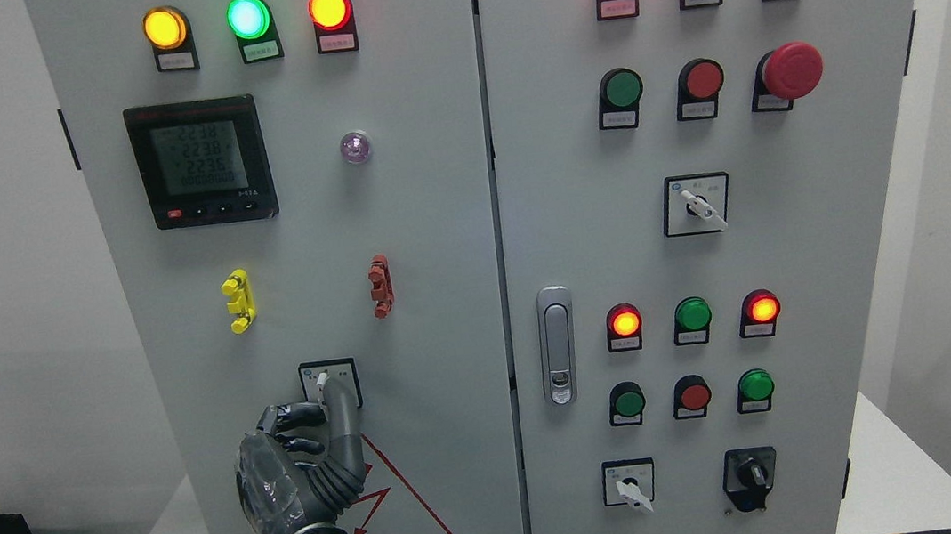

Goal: Turn on light switch 1

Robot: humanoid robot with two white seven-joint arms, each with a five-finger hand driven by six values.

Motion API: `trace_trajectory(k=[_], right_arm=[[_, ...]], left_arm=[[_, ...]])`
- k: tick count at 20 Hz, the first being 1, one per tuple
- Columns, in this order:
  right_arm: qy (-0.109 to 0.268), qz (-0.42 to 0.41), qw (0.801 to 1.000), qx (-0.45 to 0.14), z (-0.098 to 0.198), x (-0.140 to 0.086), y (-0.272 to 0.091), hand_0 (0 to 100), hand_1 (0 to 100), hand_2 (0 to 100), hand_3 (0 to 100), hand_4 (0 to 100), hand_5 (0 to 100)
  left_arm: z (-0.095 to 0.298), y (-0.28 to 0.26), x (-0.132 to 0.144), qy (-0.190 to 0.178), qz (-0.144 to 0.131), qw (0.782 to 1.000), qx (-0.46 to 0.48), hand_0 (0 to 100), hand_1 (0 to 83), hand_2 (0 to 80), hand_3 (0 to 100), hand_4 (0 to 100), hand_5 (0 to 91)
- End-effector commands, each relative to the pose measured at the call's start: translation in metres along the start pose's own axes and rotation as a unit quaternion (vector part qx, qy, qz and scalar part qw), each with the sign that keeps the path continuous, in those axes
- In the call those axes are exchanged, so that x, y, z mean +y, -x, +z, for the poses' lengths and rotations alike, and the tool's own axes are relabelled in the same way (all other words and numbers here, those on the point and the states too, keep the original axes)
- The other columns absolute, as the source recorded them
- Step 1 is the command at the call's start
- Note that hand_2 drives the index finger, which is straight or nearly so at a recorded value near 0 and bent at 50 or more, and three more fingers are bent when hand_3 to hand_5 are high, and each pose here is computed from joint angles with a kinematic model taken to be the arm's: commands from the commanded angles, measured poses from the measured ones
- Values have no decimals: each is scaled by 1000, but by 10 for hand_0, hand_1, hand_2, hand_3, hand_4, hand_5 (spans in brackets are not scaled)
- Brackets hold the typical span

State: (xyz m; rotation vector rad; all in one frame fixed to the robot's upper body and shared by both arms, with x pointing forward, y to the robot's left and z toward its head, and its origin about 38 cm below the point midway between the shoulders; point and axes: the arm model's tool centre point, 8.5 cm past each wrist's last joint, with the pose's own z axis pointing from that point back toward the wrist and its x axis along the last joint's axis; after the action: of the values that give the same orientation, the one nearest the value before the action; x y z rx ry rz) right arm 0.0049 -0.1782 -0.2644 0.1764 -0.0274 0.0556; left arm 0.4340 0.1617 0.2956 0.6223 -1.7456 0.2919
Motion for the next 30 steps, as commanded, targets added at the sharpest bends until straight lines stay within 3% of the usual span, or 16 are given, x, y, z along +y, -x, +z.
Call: trace_trajectory(k=[1,30], right_arm=[[0,-9,1000,-2,0,0,0,120,389,0,0,0,0],[0,-8,1000,-1,0,0,0,120,389,0,0,0,0]], left_arm=[[-1,0,-1,1,-5,1000,4,383,386,585,590,759,710],[-2,0,-2,2,-4,1000,5,492,244,611,621,772,724]])
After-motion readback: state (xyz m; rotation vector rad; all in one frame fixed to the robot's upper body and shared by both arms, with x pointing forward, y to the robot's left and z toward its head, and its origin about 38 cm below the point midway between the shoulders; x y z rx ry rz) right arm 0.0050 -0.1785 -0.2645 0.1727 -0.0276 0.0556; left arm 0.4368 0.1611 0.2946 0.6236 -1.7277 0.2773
